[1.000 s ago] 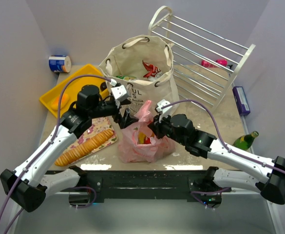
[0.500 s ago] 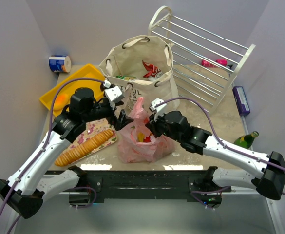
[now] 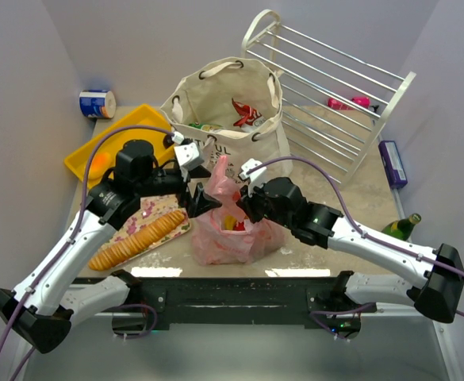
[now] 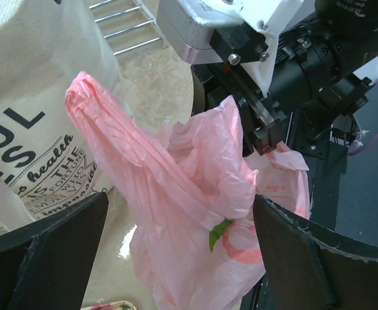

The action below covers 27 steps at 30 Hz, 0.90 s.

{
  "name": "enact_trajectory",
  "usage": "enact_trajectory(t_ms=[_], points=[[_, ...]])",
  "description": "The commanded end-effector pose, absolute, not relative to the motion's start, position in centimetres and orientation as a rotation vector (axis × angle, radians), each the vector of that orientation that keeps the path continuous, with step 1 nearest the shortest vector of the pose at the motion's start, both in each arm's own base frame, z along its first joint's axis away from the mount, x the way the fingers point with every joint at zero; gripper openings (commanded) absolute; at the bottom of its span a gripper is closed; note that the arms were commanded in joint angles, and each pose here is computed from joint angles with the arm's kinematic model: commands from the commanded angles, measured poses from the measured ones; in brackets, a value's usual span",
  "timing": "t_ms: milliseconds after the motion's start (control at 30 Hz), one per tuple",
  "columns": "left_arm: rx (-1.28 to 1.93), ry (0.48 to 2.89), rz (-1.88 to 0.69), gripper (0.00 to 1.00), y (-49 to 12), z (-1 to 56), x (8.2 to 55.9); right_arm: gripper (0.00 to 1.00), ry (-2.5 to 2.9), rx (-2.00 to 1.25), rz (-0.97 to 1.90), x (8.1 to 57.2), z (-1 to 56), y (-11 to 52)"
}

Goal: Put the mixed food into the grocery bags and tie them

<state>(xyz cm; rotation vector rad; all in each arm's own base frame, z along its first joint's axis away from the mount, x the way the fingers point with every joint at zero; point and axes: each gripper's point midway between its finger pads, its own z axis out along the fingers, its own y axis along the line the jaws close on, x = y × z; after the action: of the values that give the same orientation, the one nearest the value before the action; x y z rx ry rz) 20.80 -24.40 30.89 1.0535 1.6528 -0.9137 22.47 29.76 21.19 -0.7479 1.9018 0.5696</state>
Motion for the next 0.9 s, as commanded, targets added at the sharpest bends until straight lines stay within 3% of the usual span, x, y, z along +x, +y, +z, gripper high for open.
enact_trajectory(t_ms=[0, 733, 800, 867], points=[[1.014, 1.586, -0.936, 1.00, -25.1, 33.3, 21.4, 0.00, 1.836, -0.745, 0.587, 23.0, 23.7, 30.4], [0.930, 1.611, -1.047, 1.00, -27.3, 31.6, 23.2, 0.00, 1.834, -0.769, 0.597, 22.6, 23.8, 30.4], [0.938, 1.617, -1.056, 0.95, -27.4, 31.2, 23.1, 0.00, 1.832, -0.769, 0.604, 22.5, 23.9, 30.4], [0.942, 1.616, -1.059, 0.83, -27.5, 30.8, 23.2, 0.00, 1.830, -0.774, 0.609, 22.4, 23.9, 30.4]])
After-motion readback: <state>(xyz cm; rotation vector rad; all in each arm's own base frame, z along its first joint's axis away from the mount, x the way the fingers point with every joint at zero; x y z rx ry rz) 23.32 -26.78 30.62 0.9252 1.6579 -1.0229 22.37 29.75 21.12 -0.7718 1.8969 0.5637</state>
